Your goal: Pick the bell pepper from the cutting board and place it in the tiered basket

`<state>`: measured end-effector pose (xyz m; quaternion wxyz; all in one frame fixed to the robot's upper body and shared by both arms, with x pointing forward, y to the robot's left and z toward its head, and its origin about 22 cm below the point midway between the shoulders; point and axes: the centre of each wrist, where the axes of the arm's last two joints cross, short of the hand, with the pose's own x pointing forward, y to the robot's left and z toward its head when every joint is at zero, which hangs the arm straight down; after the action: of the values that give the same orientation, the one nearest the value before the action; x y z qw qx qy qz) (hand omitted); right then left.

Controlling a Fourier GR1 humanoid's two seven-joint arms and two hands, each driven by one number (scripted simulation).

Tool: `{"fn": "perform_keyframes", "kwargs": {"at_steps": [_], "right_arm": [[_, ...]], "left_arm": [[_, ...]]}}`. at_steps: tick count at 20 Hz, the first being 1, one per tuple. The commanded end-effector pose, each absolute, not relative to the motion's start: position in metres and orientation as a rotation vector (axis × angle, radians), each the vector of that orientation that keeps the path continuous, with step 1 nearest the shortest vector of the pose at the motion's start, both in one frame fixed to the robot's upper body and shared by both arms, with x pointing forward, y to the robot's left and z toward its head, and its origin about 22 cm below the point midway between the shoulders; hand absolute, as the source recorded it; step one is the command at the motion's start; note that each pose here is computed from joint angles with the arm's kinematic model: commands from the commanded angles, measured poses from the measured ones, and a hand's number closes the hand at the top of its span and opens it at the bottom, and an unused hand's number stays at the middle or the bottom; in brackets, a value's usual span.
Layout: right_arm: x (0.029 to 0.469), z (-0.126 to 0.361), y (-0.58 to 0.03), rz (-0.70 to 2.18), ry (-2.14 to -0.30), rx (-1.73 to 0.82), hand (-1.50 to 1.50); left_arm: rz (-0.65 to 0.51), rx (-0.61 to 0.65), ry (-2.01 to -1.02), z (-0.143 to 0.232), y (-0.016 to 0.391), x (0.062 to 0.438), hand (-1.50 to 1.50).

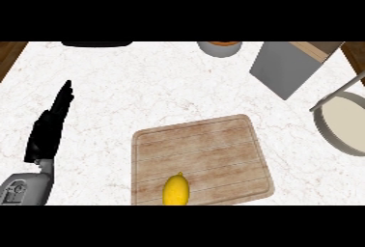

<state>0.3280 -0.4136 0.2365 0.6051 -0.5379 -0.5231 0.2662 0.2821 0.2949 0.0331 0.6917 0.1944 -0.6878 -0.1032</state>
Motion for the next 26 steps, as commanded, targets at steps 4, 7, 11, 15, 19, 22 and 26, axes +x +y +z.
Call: {"fn": "perform_keyframes", "kwargs": {"at_steps": [4,7,11,15,19,22,26], "right_arm": [[0.317,0.192,-0.439,0.526,-1.168,-1.121,-1.50],[0.328,0.190,-0.433,0.415,-1.265,-1.076,-1.50],[0.313,0.205,-0.444,0.296,-1.372,-1.105,-1.50],[0.303,0.241,-0.472,0.180,-1.451,-1.148,-1.50],[0.274,0.275,-0.490,0.093,-1.407,-1.179,-1.50],[0.246,0.291,-0.509,0.025,-1.347,-1.110,-1.50],[0.206,0.283,-0.541,0.028,-1.312,-1.046,-1.50]], "left_arm": [[-0.220,0.438,-1.525,0.032,0.299,0.263,0.00],[-0.234,0.424,-1.539,0.025,0.284,0.270,0.00],[-0.220,0.441,-1.527,0.035,0.298,0.278,0.00],[-0.219,0.422,-1.537,0.038,0.287,0.280,0.00],[-0.228,0.433,-1.531,0.039,0.307,0.275,0.00],[-0.237,0.439,-1.528,0.026,0.302,0.265,0.00],[-0.195,0.465,-1.527,0.035,0.299,0.288,0.00]]}}
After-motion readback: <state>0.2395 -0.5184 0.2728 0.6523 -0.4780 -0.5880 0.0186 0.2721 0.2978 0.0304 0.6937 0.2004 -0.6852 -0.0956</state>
